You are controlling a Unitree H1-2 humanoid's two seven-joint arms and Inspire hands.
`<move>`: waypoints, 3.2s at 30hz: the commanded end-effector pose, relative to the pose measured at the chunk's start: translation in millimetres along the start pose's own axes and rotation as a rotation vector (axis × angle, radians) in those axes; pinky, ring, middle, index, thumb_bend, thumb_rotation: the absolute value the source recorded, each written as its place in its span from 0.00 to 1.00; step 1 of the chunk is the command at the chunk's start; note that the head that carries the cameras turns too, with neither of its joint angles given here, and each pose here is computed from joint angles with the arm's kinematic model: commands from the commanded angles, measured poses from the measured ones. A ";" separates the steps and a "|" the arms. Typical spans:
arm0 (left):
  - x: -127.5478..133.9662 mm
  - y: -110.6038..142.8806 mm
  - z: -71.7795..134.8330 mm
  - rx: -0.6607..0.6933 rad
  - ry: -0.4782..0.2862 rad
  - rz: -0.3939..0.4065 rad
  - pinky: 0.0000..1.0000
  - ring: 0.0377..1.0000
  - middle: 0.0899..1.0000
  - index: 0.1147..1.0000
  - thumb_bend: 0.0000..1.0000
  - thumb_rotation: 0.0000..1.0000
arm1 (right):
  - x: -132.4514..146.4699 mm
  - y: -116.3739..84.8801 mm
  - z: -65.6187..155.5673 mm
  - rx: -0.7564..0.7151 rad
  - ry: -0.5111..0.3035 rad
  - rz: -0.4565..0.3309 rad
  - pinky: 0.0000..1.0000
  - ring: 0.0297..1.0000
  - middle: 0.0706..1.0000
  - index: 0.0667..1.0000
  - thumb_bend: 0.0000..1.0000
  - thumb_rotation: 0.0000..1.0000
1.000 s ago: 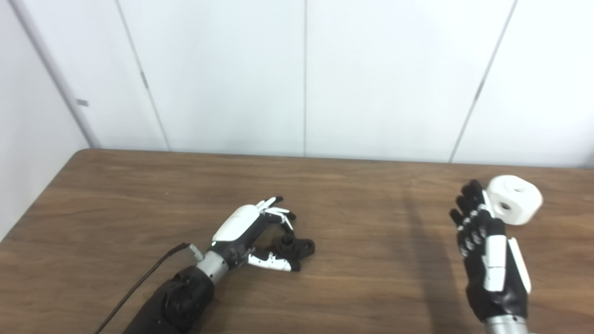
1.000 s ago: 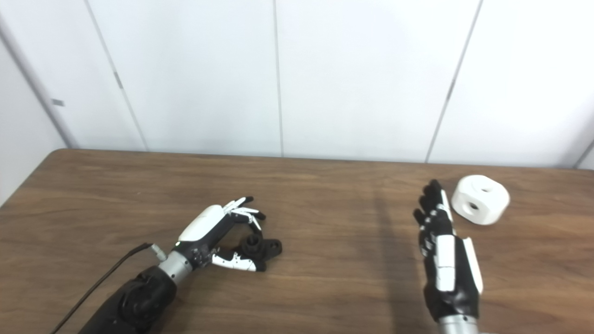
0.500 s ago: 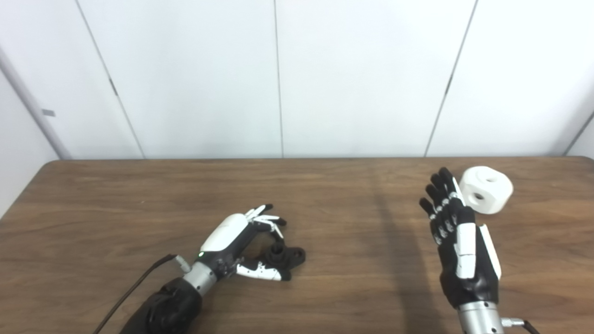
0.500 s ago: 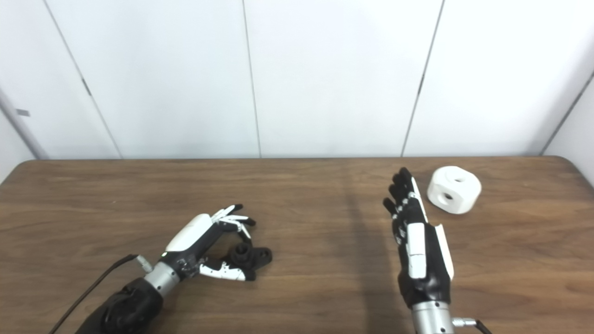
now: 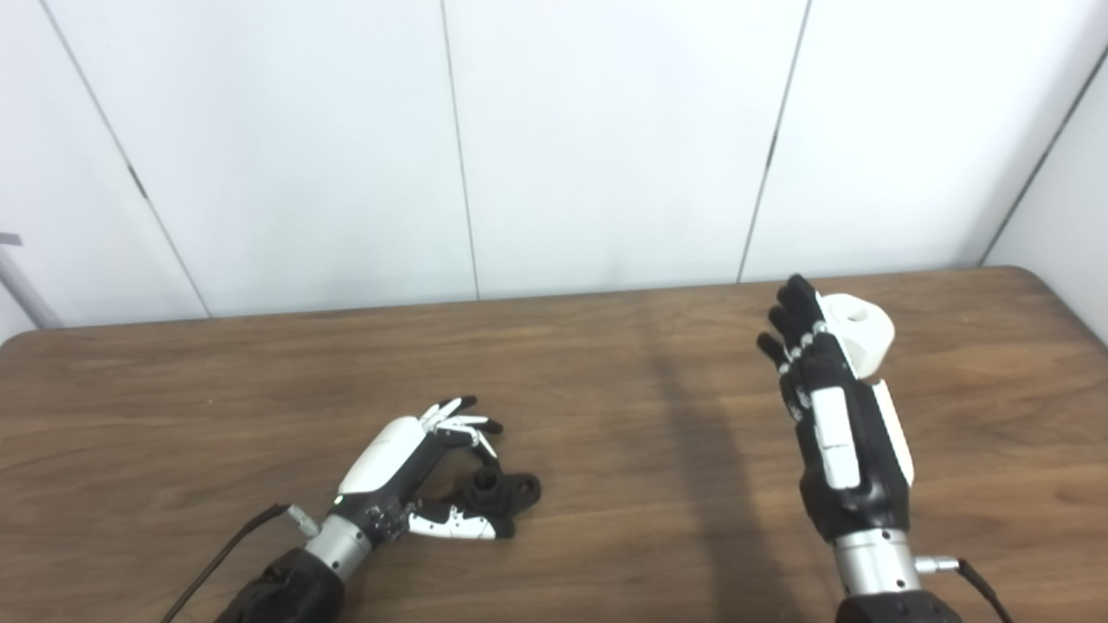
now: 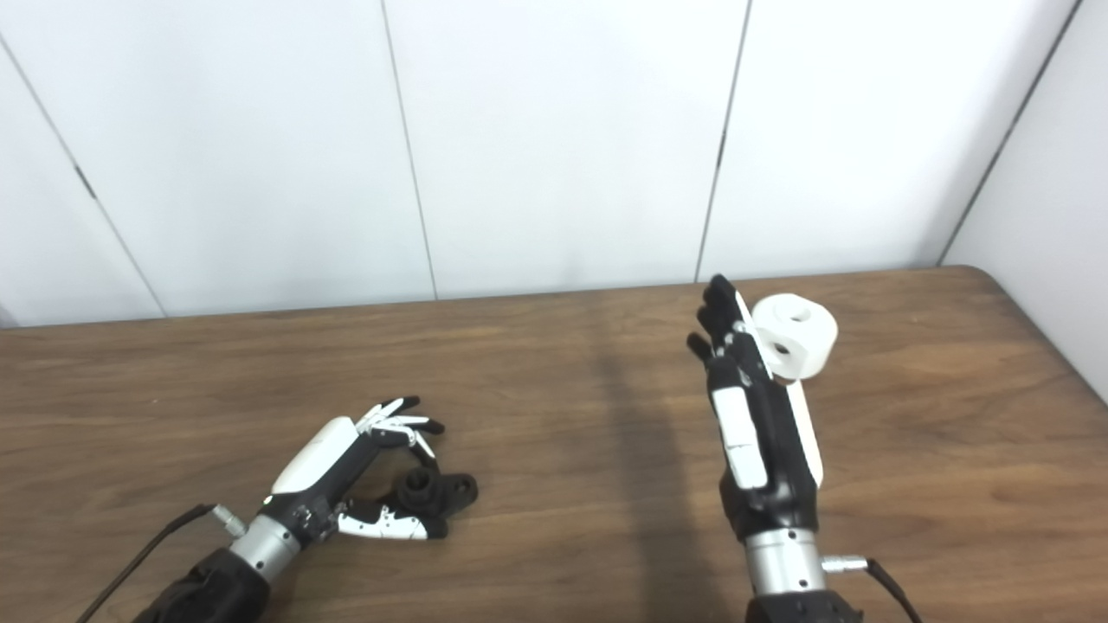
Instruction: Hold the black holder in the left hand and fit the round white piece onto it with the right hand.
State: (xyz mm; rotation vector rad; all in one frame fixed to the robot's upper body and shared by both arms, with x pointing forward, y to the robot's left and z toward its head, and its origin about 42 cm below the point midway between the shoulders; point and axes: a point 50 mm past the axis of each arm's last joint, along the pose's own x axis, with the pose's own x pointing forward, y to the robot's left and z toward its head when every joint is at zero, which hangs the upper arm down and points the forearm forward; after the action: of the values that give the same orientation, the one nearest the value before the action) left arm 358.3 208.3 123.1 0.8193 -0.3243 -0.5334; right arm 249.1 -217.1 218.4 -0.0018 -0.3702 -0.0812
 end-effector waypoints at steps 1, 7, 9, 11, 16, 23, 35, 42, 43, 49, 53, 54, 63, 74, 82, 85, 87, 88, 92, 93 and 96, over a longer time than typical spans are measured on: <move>3.9 -0.9 8.6 0.001 -0.036 -0.012 1.00 0.98 0.78 0.41 0.52 0.05 | 7.1 1.8 18.0 -0.015 -0.080 0.011 0.93 0.97 0.98 0.96 0.50 0.82; 5.9 -2.4 7.4 -0.013 -0.030 -0.009 1.00 0.99 0.78 0.41 0.52 0.05 | 12.3 -13.7 41.7 -0.275 -0.149 -0.028 0.77 0.89 0.91 0.88 0.48 0.40; 6.7 -3.1 7.7 -0.023 -0.029 -0.006 1.00 0.98 0.78 0.41 0.52 0.05 | 15.1 -24.1 53.8 -0.348 -0.168 -0.039 0.72 0.86 0.88 0.84 0.50 0.32; 7.5 -4.6 8.4 -0.030 -0.028 -0.003 1.00 0.98 0.78 0.41 0.52 0.05 | 19.1 -36.1 63.7 -0.405 -0.187 -0.061 0.71 0.85 0.86 0.83 0.52 0.28; 9.8 -9.6 9.8 -0.041 -0.024 0.004 1.00 0.99 0.79 0.41 0.52 0.05 | 29.2 -68.8 80.9 -0.535 -0.204 -0.120 0.76 0.89 0.87 0.81 0.57 0.22; 11.2 -13.4 9.5 -0.048 -0.022 0.011 1.00 1.00 0.79 0.41 0.52 0.05 | 46.6 -108.6 82.8 -0.689 -0.163 -0.162 0.71 0.86 0.88 0.80 0.66 0.20; 6.8 -10.1 2.6 -0.059 -0.024 0.012 1.00 0.99 0.79 0.41 0.52 0.05 | 94.0 -141.1 77.9 -0.892 -0.046 -0.164 0.74 0.82 0.80 0.77 0.69 0.29; 3.2 -5.4 1.3 -0.066 -0.027 0.011 1.00 0.98 0.78 0.42 0.52 0.04 | 112.7 -149.3 67.4 -0.941 0.084 -0.136 0.75 0.85 0.85 0.80 0.79 0.38; 2.9 -4.5 1.3 -0.066 -0.025 0.010 1.00 0.98 0.78 0.42 0.52 0.04 | 115.6 -150.3 66.0 -0.946 0.093 -0.134 0.75 0.85 0.85 0.80 0.79 0.38; 2.5 -0.7 0.3 -0.064 -0.032 0.010 1.00 0.98 0.78 0.41 0.52 0.04 | 130.8 -156.3 59.9 -0.978 0.133 -0.118 0.77 0.87 0.87 0.81 0.81 0.36; 2.7 -0.1 0.0 -0.059 -0.031 0.010 1.00 0.98 0.78 0.42 0.52 0.04 | 138.3 -161.5 52.7 -0.987 0.168 -0.115 0.78 0.88 0.88 0.81 0.83 0.38; 2.7 -0.1 -0.1 -0.058 -0.030 0.009 1.00 0.98 0.78 0.42 0.52 0.04 | 139.6 -162.9 51.3 -0.989 0.176 -0.115 0.78 0.88 0.88 0.81 0.84 0.38; 1.9 0.4 -1.8 -0.075 -0.020 0.011 1.00 0.97 0.78 0.42 0.52 0.04 | 151.9 -168.4 36.7 -1.032 0.260 -0.101 0.81 0.93 0.93 0.85 0.90 0.41; -0.7 2.5 -4.0 -0.073 -0.021 0.008 1.00 0.96 0.78 0.42 0.52 0.04 | 165.8 -171.5 14.6 -1.024 0.337 -0.104 0.80 0.96 0.94 0.85 0.95 0.44; -2.6 2.5 -1.8 -0.071 -0.018 0.009 1.00 0.95 0.78 0.42 0.52 0.04 | 170.2 -177.2 2.8 -1.054 0.406 -0.087 0.81 0.99 0.98 0.88 1.00 0.49; -2.7 2.8 -1.4 -0.068 -0.020 0.012 1.00 0.95 0.78 0.42 0.52 0.04 | 170.2 -177.2 1.5 -1.052 0.421 -0.086 0.81 1.00 0.98 0.87 1.00 0.50; -2.7 3.2 -1.6 -0.066 -0.018 0.013 1.00 0.95 0.78 0.42 0.52 0.04 | 169.9 -177.5 -0.4 -1.058 0.436 -0.081 0.82 1.00 0.99 0.87 1.00 0.51; -2.8 3.4 -1.9 -0.069 -0.017 0.014 1.00 0.95 0.78 0.42 0.52 0.04 | 169.8 -177.7 -1.5 -1.058 0.446 -0.077 0.83 1.00 1.00 0.87 1.00 0.52; -2.9 3.5 -3.4 -0.072 -0.021 0.019 1.00 0.95 0.78 0.42 0.52 0.04 | 168.7 -176.7 -5.0 -1.067 0.469 -0.072 0.83 1.00 1.00 0.86 1.00 0.54; -3.0 3.5 -3.7 -0.072 -0.022 0.019 1.00 0.95 0.78 0.42 0.52 0.04 | 168.2 -176.6 -5.8 -1.071 0.473 -0.071 0.83 1.00 1.00 0.86 1.00 0.55; -3.0 3.3 -4.3 -0.073 -0.028 0.020 1.00 0.95 0.78 0.42 0.52 0.04 | 167.7 -176.5 -8.8 -1.084 0.484 -0.070 0.82 1.00 1.00 0.85 1.00 0.56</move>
State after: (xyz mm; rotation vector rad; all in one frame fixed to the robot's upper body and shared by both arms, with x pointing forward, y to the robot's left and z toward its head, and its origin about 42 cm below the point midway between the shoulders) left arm 358.0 205.1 122.3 0.7372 -0.3302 -0.5499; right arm 387.3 -401.1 243.0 -0.9977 0.2492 -0.2842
